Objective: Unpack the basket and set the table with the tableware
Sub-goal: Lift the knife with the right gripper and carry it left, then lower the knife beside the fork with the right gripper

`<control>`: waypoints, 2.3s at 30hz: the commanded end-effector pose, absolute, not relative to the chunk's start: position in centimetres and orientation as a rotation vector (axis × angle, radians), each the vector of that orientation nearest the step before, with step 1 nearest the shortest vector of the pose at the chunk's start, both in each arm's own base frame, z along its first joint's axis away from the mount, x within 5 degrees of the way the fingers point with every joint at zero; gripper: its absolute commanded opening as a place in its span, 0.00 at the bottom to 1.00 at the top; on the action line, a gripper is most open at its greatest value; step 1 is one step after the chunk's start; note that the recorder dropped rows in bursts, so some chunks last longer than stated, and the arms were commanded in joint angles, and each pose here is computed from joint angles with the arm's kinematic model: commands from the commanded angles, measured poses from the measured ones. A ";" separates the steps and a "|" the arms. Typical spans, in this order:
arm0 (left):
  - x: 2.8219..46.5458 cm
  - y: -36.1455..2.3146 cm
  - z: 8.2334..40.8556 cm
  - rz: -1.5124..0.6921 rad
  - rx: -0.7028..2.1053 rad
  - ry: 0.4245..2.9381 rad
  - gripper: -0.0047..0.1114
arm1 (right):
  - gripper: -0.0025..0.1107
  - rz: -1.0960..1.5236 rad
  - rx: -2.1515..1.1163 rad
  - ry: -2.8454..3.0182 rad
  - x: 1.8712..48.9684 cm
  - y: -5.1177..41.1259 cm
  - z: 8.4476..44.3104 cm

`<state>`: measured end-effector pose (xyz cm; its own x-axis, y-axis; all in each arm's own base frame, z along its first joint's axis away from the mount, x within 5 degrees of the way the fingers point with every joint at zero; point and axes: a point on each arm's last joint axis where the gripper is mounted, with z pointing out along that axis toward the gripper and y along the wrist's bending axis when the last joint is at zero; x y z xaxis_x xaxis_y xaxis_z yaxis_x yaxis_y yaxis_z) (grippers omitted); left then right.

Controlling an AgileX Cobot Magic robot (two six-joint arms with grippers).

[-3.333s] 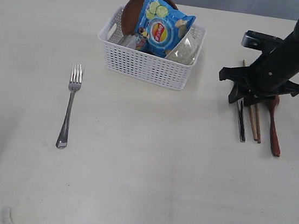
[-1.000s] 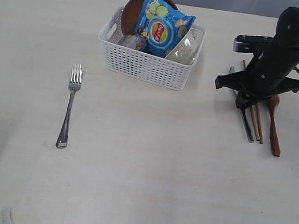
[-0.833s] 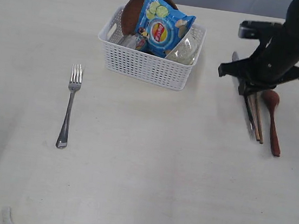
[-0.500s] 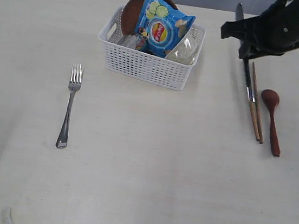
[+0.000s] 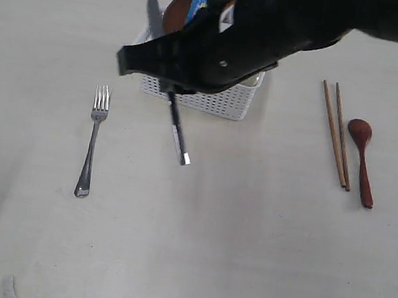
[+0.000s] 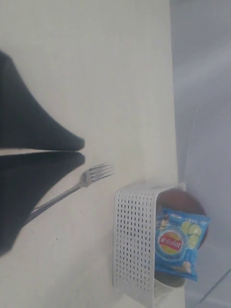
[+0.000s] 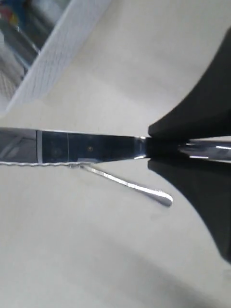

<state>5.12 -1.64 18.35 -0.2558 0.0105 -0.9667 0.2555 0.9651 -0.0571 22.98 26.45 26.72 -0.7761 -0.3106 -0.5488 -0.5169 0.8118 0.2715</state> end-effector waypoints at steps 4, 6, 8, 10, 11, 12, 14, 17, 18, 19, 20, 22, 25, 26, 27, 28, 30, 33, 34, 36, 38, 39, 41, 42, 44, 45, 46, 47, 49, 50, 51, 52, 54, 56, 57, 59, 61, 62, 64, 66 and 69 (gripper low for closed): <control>5.1 -1.7 18.3 -0.238 0.200 1.817 0.04 | 0.02 0.685 -0.608 2.567 22.3 34.0 23.3; 5.1 -1.7 18.3 -0.238 0.200 1.817 0.04 | 0.02 0.708 -0.612 2.573 22.5 36.2 22.5; 5.1 -1.7 18.3 -0.238 0.200 1.817 0.04 | 0.02 0.728 -0.592 2.588 23.1 38.3 21.7; 5.1 -1.7 18.3 -0.238 0.200 1.817 0.04 | 0.02 0.742 -0.551 2.617 23.8 39.9 20.9; 5.1 -1.7 18.3 -0.238 0.200 1.817 0.04 | 0.02 0.747 -0.519 2.639 24.2 40.7 20.5; 5.1 -1.7 18.3 -0.238 0.200 1.817 0.04 | 0.02 0.753 -0.490 2.654 24.6 41.4 20.0; 5.1 -1.7 18.3 -0.238 0.200 1.817 0.04 | 0.02 0.755 -0.436 2.690 25.3 42.6 19.0; 5.1 -1.7 18.3 -0.238 0.200 1.817 0.04 | 0.02 0.740 -0.351 2.748 25.9 43.6 17.2; 5.1 -1.7 18.3 -0.238 0.200 1.817 0.04 | 0.02 0.733 -0.312 2.771 26.1 43.8 16.7; 5.1 -1.7 18.3 -0.238 0.200 1.817 0.04 | 0.02 0.722 -0.288 2.789 26.2 44.0 16.0; 5.1 -1.7 18.3 -0.238 0.200 1.817 0.04 | 0.02 0.708 -0.257 2.808 26.3 44.2 15.4; 5.1 -1.7 18.3 -0.235 0.203 1.816 0.04 | 0.02 0.679 -0.205 2.835 26.5 44.3 14.4; 5.1 -1.7 18.3 -0.235 0.203 1.816 0.04 | 0.02 0.637 -0.172 2.835 26.7 44.1 13.6; 5.1 -1.7 18.3 -0.235 0.203 1.816 0.04 | 0.02 0.620 -0.173 2.829 26.8 44.1 13.6; 5.1 -1.7 18.3 -0.235 0.203 1.816 0.04 | 0.02 0.599 -0.171 2.828 26.9 43.9 13.6; 5.1 -1.7 18.3 -0.235 0.203 1.816 0.04 | 0.02 0.578 -0.170 2.823 27.0 43.8 13.5; 5.1 -1.7 18.3 -0.235 0.203 1.816 0.04 | 0.02 0.550 -0.171 2.814 27.1 43.7 13.5; 5.1 -1.7 18.3 -0.235 0.203 1.816 0.04 | 0.02 0.548 -0.167 2.816 27.1 43.7 13.5; 5.1 -1.7 18.3 -0.235 0.203 1.816 0.04 | 0.02 0.548 -0.167 2.816 27.1 43.7 13.5; 5.1 -1.7 18.3 -0.235 0.203 1.816 0.04 | 0.02 0.533 -0.168 2.827 27.0 43.6 13.3; 5.1 -1.7 18.3 -0.235 0.203 1.816 0.04 | 0.02 0.520 -0.174 2.828 27.1 43.5 13.1; 5.1 -1.7 18.3 -0.235 0.203 1.816 0.04 | 0.02 0.516 -0.172 2.830 27.1 43.5 13.0; 5.1 -1.7 18.3 -0.235 0.203 1.816 0.04 | 0.02 0.523 -0.172 2.825 27.2 43.5 13.0; 5.1 -1.7 18.3 -0.235 0.203 1.816 0.04 | 0.02 0.523 -0.172 2.825 27.2 43.5 13.0; 5.1 -1.7 18.3 -0.238 0.202 1.817 0.04 | 0.02 0.521 -0.169 2.827 27.2 43.5 12.9; 5.1 -1.7 18.3 -0.238 0.202 1.817 0.04 | 0.02 0.523 -0.163 2.835 27.1 43.6 12.7; 5.1 -1.7 18.3 -0.238 0.202 1.817 0.04 | 0.02 0.521 -0.163 2.836 27.1 43.6 12.6; 5.1 -1.7 18.3 -0.238 0.202 1.817 0.04 | 0.02 0.519 -0.163 2.838 27.1 43.6 12.5; 5.1 -1.7 18.3 -0.238 0.202 1.817 0.04 | 0.02 0.522 -0.155 2.847 27.1 43.6 12.4; 5.1 -1.7 18.3 -0.238 0.202 1.817 0.04 | 0.02 0.524 -0.153 2.849 27.1 43.6 12.4; 5.1 -1.7 18.3 -0.238 0.202 1.817 0.04 | 0.02 0.524 -0.153 2.849 27.1 43.6 12.4; 5.1 -1.7 18.3 -0.238 0.202 1.817 0.04 | 0.02 0.524 -0.153 2.849 27.1 43.6 12.4; 5.1 -1.7 18.3 -0.238 0.202 1.817 0.04 | 0.02 0.524 -0.153 2.849 27.1 43.6 12.4; 5.1 -1.7 18.3 -0.238 0.202 1.817 0.04 | 0.02 0.524 -0.153 2.849 27.1 43.6 12.4; 5.1 -1.7 18.3 -0.238 0.202 1.817 0.04 | 0.03 0.524 -0.153 2.849 27.1 43.6 12.4; 5.1 -1.7 18.3 -0.238 0.202 1.817 0.04 | 0.11 0.524 -0.153 2.849 27.1 43.6 12.4; 5.1 -1.7 18.3 -0.238 0.202 1.817 0.04 | 0.21 0.524 -0.153 2.849 27.1 43.6 12.4; 5.1 -1.7 18.3 -0.238 0.202 1.817 0.04 | 0.26 0.525 -0.152 2.849 27.1 43.6 12.4; 5.1 -1.7 18.3 -0.238 0.202 1.817 0.04 | 0.34 0.536 -0.151 2.841 27.1 43.7 12.4; 5.1 -1.7 18.3 -0.238 0.202 1.817 0.04 | 0.36 0.553 -0.150 2.828 27.2 43.8 12.6; 5.1 -1.7 18.3 -0.238 0.202 1.817 0.04 | 0.36 0.594 -0.151 2.797 27.2 43.9 13.6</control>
